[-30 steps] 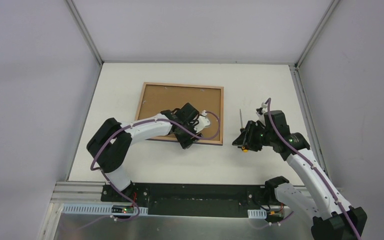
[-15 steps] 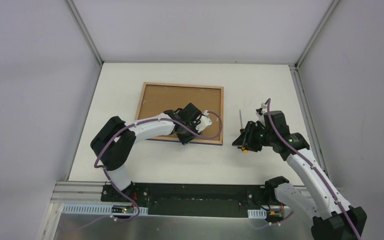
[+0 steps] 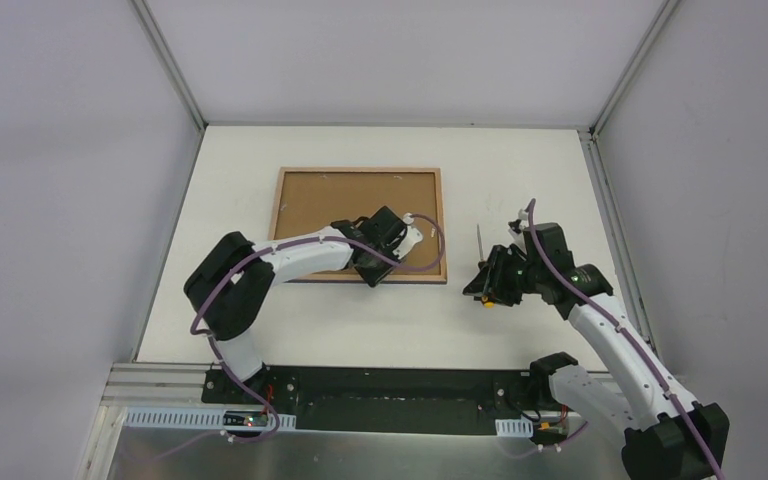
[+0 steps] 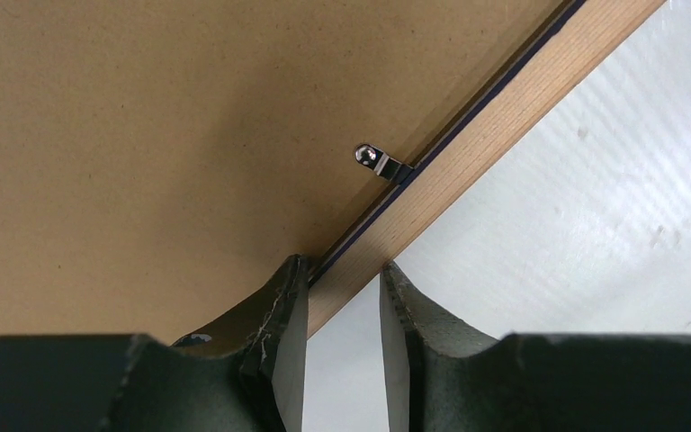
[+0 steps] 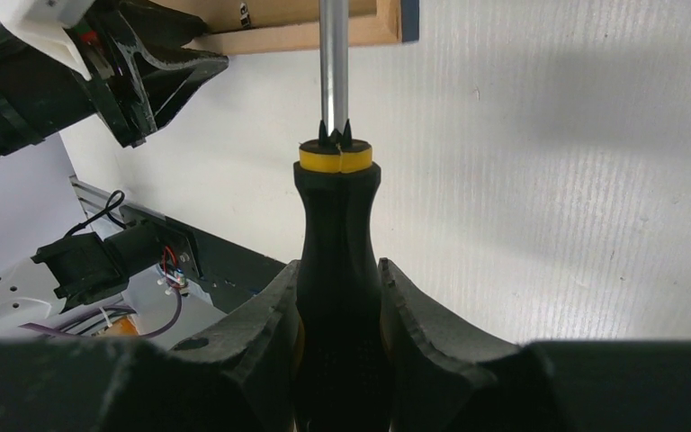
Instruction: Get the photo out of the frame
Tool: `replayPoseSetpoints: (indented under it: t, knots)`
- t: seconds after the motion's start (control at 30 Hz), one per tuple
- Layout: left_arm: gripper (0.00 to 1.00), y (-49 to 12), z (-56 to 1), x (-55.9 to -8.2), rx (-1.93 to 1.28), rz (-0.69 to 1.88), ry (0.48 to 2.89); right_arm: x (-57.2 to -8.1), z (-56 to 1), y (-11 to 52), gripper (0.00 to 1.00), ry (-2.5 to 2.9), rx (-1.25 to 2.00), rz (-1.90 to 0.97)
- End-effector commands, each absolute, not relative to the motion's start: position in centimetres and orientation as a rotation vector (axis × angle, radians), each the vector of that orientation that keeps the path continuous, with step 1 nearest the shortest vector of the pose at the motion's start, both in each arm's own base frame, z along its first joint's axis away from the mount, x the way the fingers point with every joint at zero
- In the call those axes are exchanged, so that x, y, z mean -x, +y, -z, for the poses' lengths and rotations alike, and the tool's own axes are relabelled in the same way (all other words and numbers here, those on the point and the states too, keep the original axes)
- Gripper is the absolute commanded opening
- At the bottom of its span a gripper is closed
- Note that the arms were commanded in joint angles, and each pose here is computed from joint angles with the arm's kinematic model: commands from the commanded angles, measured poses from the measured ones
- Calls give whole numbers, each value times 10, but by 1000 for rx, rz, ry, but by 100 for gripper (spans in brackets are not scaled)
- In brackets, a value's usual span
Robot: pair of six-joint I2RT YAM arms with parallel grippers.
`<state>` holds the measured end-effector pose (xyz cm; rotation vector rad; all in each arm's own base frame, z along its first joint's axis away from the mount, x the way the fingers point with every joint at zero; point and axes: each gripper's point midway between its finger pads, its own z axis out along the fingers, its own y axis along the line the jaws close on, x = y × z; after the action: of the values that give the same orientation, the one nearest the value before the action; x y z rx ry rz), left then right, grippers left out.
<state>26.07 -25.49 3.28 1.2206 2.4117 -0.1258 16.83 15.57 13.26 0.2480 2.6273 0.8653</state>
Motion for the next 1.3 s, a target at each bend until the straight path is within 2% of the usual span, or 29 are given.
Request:
replayPoseSetpoints:
  t: [0.0, 0.27, 0.47, 0.53, 0.8, 0.9, 0.97, 1.07, 1.17, 1.27]
  knots:
    - [0, -259, -32, -269, -768, 121, 2600, -174, -138, 162, 0, 2594, -242, -919]
    - [0, -292, -32, -294, -144, 297, 2761, -173, -137, 163, 0, 2601, -242, -926]
    - [0, -303, -17, -324, 605, 502, 2855, -170, -136, 166, 0, 2620, -243, -946]
    - [0, -310, -13, -338, 798, 583, 2835, -169, -135, 167, 0, 2628, -244, -954]
    - [0, -340, -32, -385, 1228, 783, 2597, -165, -132, 172, 0, 2665, -235, -970]
    - [0, -349, -46, -398, 1194, 839, 2557, -165, -130, 173, 0, 2669, -239, -974]
    - [0, -356, -60, -404, 1019, 875, 2574, -166, -130, 174, 0, 2664, -248, -979]
    - [21, -355, -80, -400, 612, 855, 2602, -167, -129, 176, 0, 2658, -259, -989]
    - [39, -329, -88, -381, 340, 729, 2602, -168, -128, 176, 0, 2654, -266, -987]
    - [48, -310, -97, -356, 95, 675, 2597, -168, -126, 176, 0, 2654, -271, -982]
